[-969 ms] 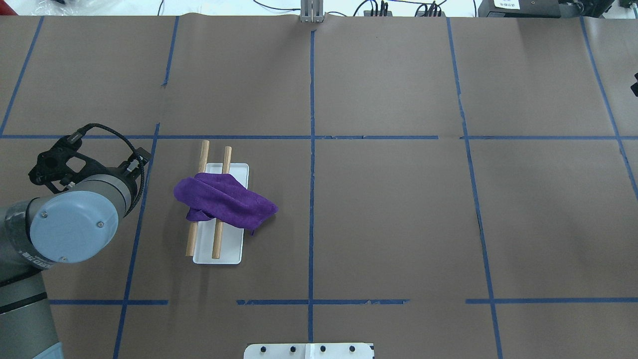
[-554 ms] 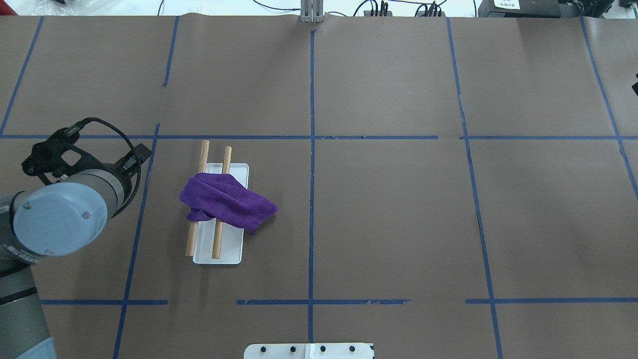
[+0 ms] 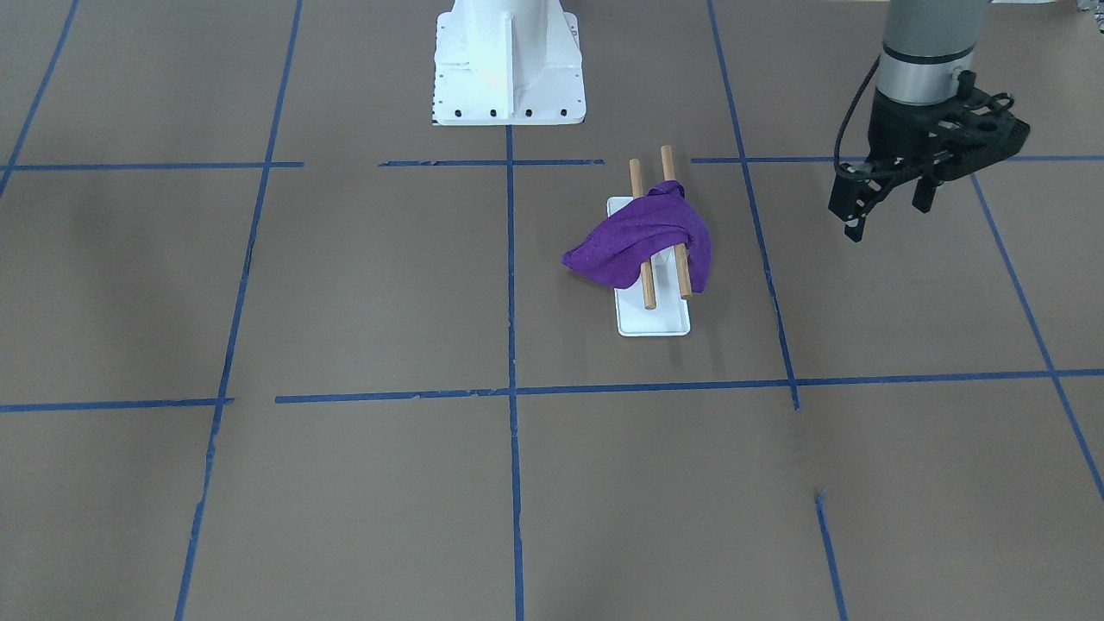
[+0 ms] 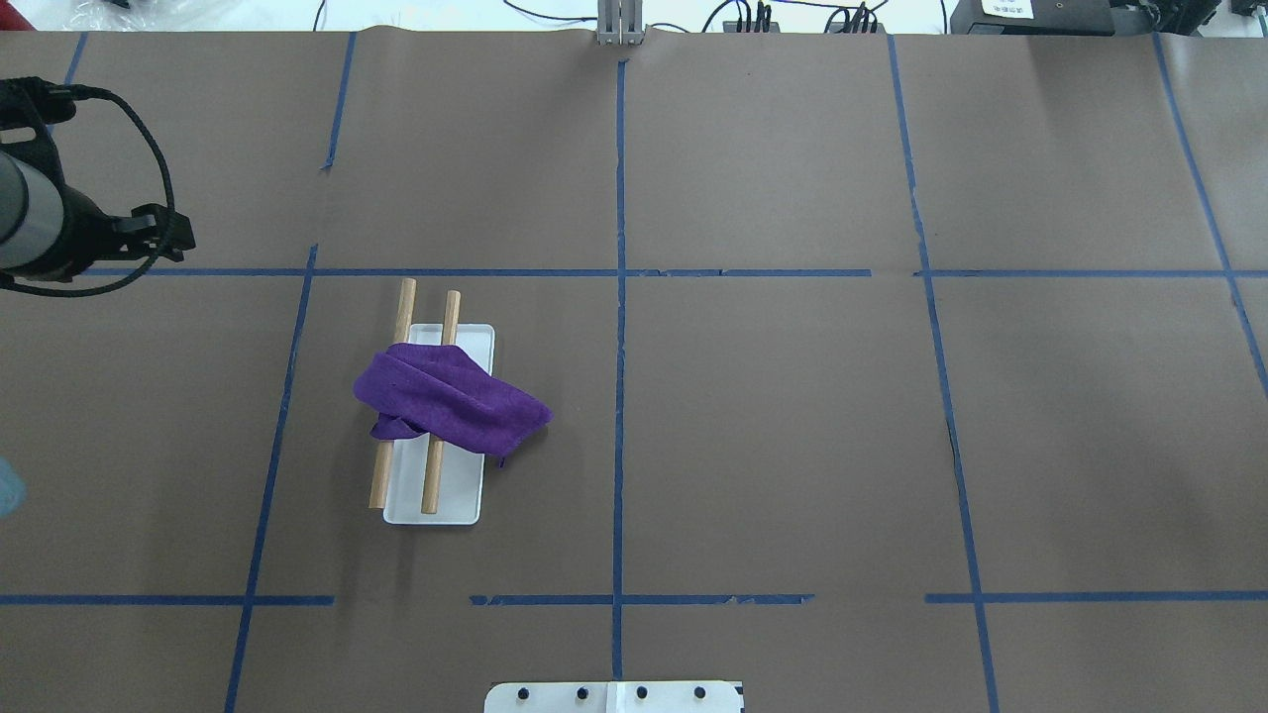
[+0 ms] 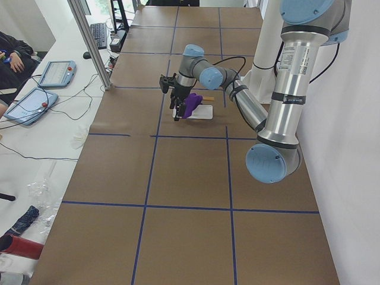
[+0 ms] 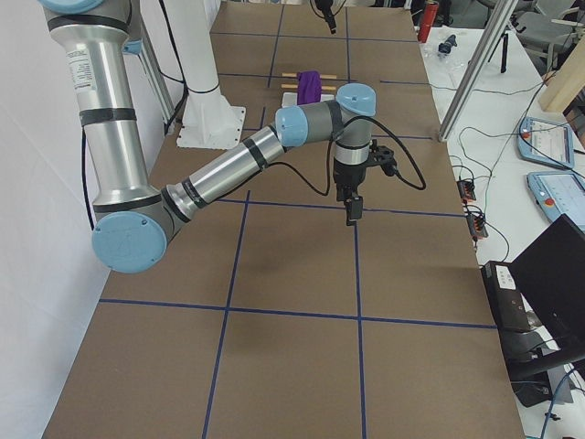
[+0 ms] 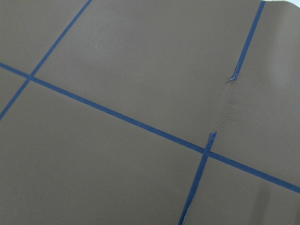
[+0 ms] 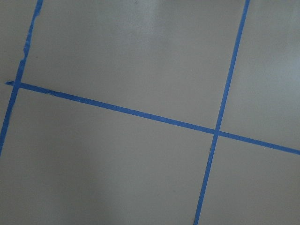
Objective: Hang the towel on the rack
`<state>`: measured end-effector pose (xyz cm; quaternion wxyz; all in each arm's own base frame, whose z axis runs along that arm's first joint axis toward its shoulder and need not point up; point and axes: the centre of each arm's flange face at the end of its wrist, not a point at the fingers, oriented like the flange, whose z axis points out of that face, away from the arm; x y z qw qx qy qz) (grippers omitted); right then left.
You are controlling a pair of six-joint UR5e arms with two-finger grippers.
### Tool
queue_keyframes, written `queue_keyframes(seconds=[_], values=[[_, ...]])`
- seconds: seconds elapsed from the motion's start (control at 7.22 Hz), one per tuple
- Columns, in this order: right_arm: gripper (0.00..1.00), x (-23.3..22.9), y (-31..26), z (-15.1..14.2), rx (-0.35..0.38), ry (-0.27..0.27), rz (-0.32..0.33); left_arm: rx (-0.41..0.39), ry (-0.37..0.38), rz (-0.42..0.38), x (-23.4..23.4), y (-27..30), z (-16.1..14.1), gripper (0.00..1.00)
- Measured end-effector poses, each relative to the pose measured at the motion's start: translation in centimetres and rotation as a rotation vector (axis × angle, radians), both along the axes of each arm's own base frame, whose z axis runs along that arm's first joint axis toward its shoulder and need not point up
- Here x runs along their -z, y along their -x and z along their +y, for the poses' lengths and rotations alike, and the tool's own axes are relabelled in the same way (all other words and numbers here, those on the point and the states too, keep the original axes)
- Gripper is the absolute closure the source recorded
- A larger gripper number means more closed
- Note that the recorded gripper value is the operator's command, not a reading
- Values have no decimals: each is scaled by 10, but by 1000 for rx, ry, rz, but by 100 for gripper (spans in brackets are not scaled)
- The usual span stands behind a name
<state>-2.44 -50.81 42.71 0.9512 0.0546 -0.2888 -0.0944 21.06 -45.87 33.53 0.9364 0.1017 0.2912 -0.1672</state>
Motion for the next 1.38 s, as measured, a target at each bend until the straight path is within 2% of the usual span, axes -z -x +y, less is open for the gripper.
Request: queue_keyframes(seconds=[0.28,0.55,0.69,0.83,1.11,1.38], values=[[0,-29,-30,3,-10,48,-70,-178,-34,-7,-31,65,-35,0],[0,-82,-75,-4,-10,76,-153,-341,-56,-29,-94,139,-61,0],[0,-120,-96,-2,-21,80,-172,-399,-61,-50,-128,174,-68,0],[0,-159,-111,6,-33,77,-180,-436,-55,-66,-160,204,-70,0],[0,-214,-119,28,-51,95,-213,-454,-23,-58,-219,262,-65,0],[0,-233,-118,37,-60,121,-252,-418,28,28,-267,301,-53,0]])
